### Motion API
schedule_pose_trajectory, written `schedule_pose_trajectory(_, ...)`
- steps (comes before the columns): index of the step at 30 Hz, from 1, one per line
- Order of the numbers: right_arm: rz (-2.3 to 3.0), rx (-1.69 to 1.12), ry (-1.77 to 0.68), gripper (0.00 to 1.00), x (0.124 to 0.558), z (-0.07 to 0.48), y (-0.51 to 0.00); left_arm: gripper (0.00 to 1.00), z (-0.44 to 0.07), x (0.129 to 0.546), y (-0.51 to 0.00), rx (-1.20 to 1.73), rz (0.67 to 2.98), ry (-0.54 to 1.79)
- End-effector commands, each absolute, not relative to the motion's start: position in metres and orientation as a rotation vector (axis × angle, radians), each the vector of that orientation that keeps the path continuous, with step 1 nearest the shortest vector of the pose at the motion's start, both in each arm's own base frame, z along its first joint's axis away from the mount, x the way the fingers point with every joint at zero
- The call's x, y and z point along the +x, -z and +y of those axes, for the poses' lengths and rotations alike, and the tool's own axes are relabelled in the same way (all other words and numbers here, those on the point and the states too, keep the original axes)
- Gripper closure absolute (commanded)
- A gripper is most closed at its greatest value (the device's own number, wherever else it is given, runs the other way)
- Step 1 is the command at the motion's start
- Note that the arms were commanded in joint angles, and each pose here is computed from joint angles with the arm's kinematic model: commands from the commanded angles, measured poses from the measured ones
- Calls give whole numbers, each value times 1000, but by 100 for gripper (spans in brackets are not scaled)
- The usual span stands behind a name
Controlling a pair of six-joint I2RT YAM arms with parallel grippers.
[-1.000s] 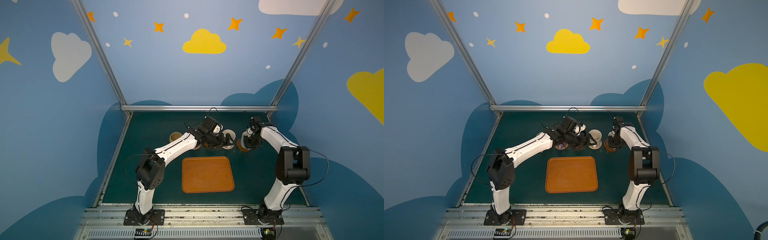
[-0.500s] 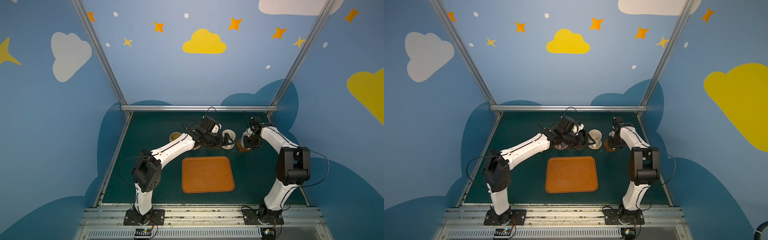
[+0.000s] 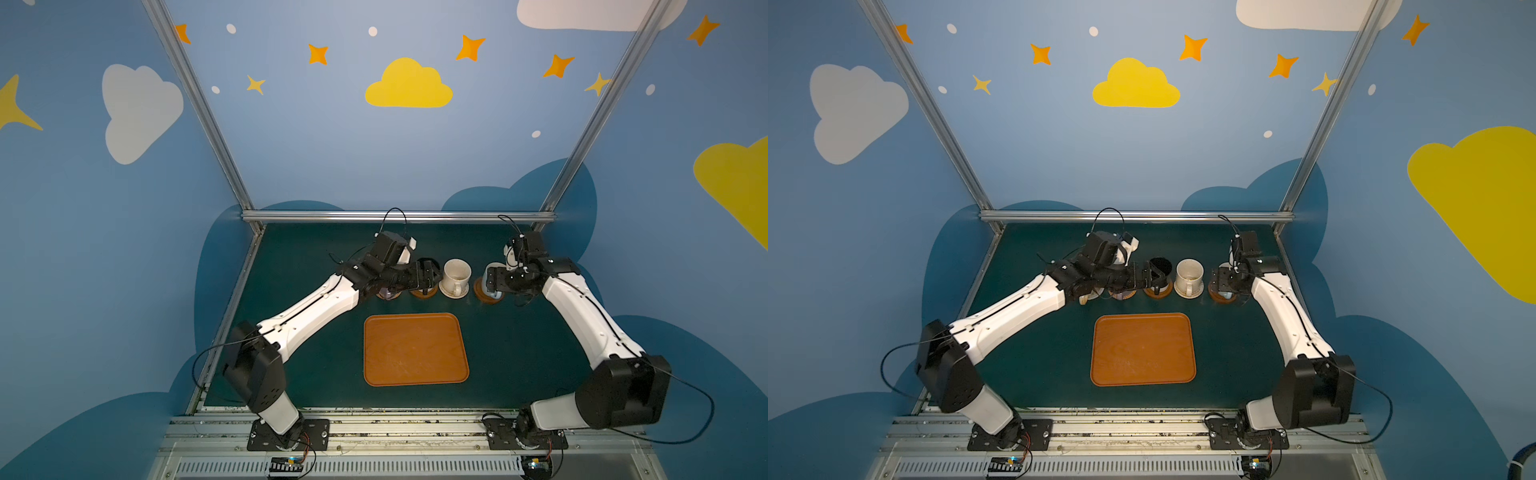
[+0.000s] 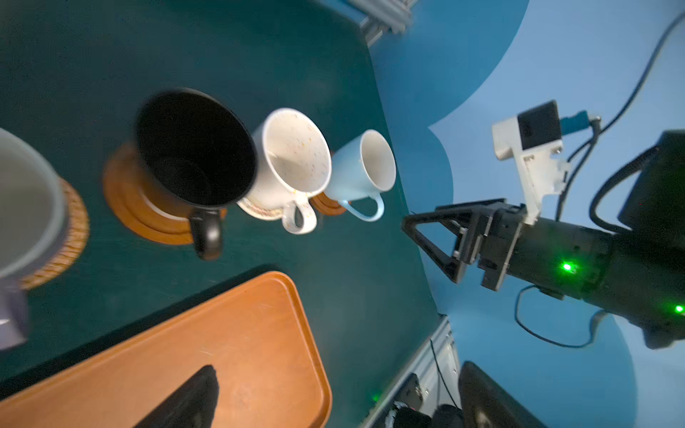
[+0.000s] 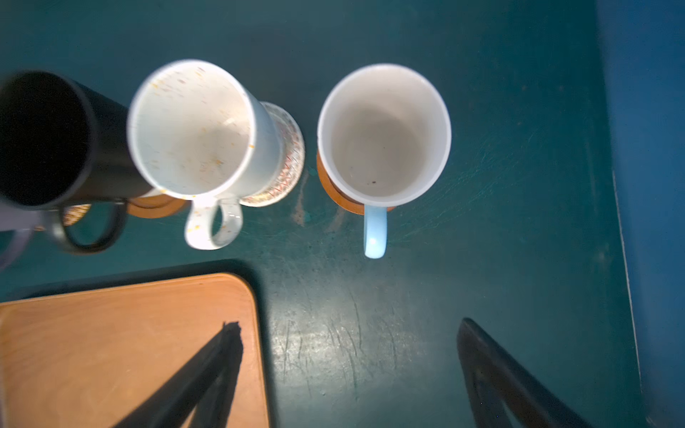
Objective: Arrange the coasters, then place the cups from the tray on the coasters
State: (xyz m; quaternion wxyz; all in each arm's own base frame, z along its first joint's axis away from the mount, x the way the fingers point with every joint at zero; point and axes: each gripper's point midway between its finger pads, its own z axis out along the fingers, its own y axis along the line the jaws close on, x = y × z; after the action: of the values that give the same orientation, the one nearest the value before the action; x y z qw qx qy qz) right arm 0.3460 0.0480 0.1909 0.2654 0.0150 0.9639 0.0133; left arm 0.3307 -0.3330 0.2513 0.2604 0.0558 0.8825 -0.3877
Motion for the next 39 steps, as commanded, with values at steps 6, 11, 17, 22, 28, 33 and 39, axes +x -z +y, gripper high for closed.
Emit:
schedule_pose_trajectory(6, 2380, -21, -132, 11, 330, 65, -199, 0, -220, 337, -256, 158, 2136, 473)
schedule_pose_trajectory(11, 2188, 45, -213, 12, 326, 66, -203, 0, -151, 328, -245, 139, 1944, 217)
schedule_pose_trajectory(17, 2156, 132, -82, 10, 320, 40, -172, 0, -76, 321, -199, -7, 1988, -7)
schedule_pose_trajectory(22, 2176, 134, 80, 12, 324, 22, -143, 0, -52, 323, -165, 50, 1895, -98)
schedule_pose_trajectory(28, 2192, 169, 215, 11, 336, 3, -118, 0, -14, 329, -149, -22, 1924, -191)
schedule_pose_trajectory(33, 2157, 91, 237, 11, 351, 5, -110, 0, -4, 350, -121, -38, 1942, -190)
schedule_pose_trajectory(39, 2099, 74, 140, 11, 364, 6, -112, 0, 4, 371, -117, -60, 1902, -191)
